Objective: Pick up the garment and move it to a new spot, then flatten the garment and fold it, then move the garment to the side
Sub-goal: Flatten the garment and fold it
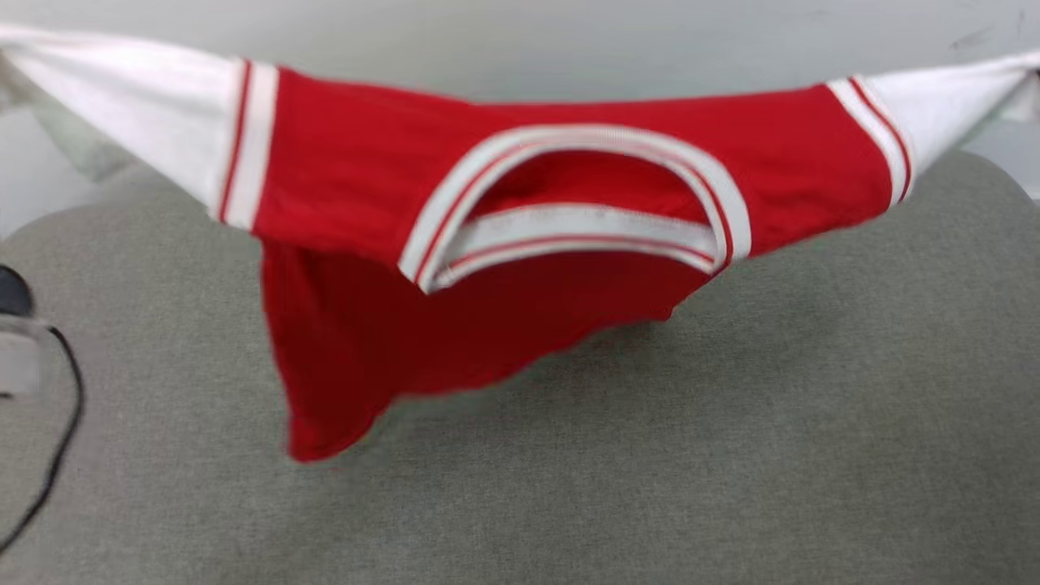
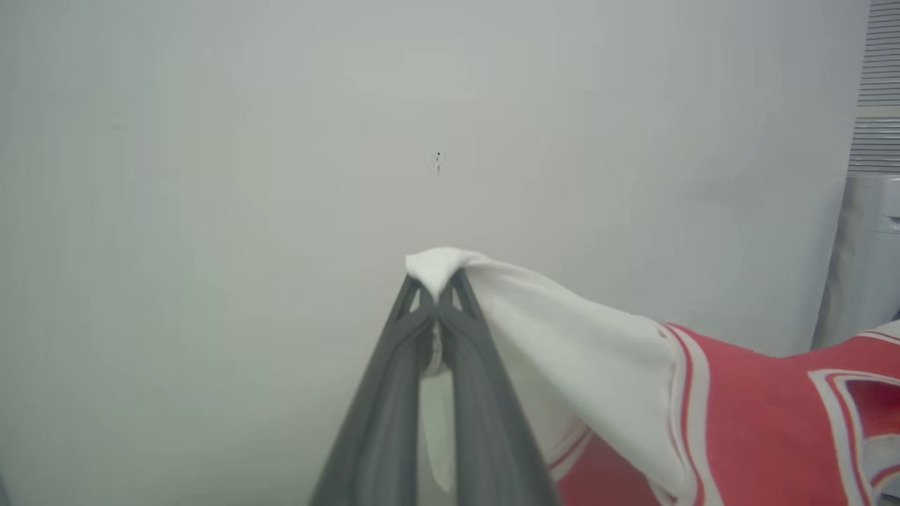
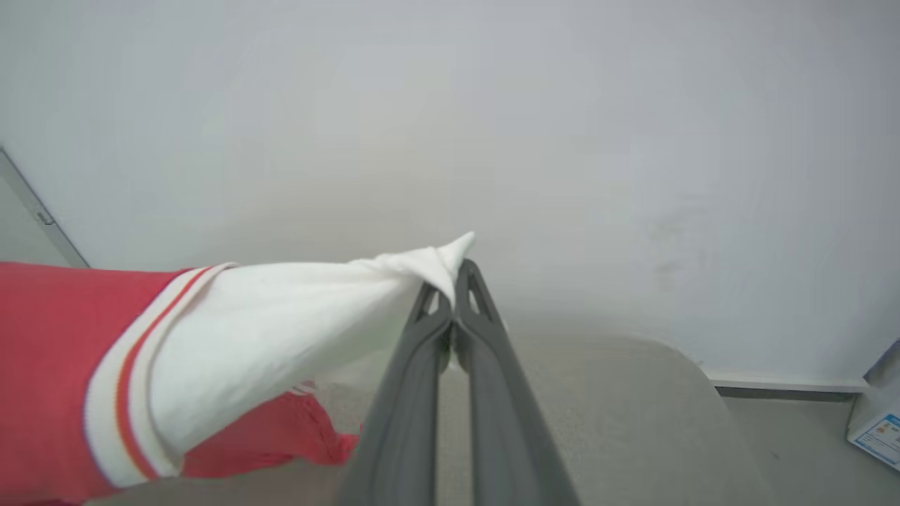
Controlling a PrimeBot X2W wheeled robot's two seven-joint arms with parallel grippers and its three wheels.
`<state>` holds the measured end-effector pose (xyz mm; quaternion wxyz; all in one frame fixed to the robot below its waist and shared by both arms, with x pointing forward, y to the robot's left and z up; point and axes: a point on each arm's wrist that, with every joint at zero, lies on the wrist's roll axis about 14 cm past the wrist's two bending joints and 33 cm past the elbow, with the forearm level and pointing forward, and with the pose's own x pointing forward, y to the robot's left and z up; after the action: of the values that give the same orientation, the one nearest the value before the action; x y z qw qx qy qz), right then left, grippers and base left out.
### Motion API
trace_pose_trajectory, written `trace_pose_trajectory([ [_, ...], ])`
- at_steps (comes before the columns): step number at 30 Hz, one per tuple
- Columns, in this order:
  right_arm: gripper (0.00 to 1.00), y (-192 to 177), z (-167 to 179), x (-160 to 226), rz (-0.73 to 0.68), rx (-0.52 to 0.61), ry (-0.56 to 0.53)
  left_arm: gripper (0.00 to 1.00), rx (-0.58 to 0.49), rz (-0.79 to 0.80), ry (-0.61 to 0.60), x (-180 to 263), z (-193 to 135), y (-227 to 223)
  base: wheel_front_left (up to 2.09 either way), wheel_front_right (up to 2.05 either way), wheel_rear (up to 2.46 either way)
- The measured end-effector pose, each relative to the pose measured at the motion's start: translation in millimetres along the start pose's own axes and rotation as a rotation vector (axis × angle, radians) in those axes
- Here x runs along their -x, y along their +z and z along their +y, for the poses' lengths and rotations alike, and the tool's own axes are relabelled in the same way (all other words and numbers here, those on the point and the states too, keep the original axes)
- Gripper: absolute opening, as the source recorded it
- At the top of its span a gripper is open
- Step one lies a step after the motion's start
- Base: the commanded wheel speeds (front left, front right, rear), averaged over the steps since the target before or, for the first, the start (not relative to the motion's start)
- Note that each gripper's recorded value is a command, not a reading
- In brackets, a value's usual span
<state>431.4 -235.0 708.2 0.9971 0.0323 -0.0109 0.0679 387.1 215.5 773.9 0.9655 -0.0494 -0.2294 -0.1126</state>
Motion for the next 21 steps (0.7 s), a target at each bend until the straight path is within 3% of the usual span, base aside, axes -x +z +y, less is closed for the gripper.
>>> trace_pose_trajectory([
  [4,0.0,21.2,-3.7,-2.6,-0.047,0.018,-0.008,0.0,-0.025,-0.072,0.001,-15.8,7.0,26.6,0.0,0.0,0.0],
  [9,0.0,27.7,2.1,-18.7,-0.056,-0.002,0.012,0.0,-0.04,-0.073,0.011,-35.0,18.6,26.4,0.0,0.0,0.0],
  [21,0.0,30.9,-22.2,-97.6,-0.066,0.065,-0.047,0.0,-0.055,0.041,-0.001,-104.6,47.2,-37.4,0.0,0.0,0.0],
])
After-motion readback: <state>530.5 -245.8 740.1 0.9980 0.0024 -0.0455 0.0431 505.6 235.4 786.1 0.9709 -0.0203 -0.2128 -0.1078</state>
